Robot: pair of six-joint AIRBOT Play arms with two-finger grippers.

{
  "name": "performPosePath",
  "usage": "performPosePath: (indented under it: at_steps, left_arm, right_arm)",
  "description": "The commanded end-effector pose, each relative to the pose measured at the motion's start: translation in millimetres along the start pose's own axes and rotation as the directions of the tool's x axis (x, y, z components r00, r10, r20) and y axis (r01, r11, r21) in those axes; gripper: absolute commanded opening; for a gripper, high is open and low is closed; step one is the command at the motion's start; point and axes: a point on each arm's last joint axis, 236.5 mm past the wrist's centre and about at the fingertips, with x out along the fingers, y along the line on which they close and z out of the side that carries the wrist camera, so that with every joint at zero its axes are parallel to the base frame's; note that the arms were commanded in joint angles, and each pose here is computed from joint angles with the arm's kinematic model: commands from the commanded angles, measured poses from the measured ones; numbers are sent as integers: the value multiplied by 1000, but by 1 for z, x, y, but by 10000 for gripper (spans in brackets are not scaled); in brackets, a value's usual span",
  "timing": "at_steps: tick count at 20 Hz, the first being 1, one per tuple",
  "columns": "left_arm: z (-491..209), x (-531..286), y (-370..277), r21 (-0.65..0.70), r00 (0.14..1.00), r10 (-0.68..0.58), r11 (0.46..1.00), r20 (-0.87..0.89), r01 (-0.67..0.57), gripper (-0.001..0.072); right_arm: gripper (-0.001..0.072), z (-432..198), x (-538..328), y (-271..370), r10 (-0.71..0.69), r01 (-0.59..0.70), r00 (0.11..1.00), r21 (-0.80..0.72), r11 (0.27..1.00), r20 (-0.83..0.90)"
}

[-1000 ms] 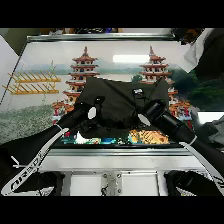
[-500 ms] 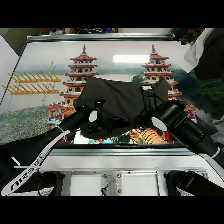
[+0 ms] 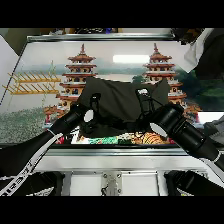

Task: Fold the clothes and pants, and hang the long-sleeved shirts on hangers.

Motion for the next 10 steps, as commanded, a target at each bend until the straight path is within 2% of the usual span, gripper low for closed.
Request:
performPosePath:
  at_steps: [1, 10]
  left_arm:
    - [0, 10, -3, -31, 1000, -4, 1000, -1, 4, 666]
    - [-13, 33, 19, -57, 994, 71, 996, -85, -76, 664]
  right_arm:
    - [16, 0, -1, 5, 11, -11, 1000, -9, 1000, 8]
    - [16, 0, -1, 5, 10, -10, 1000, -10, 1000, 9]
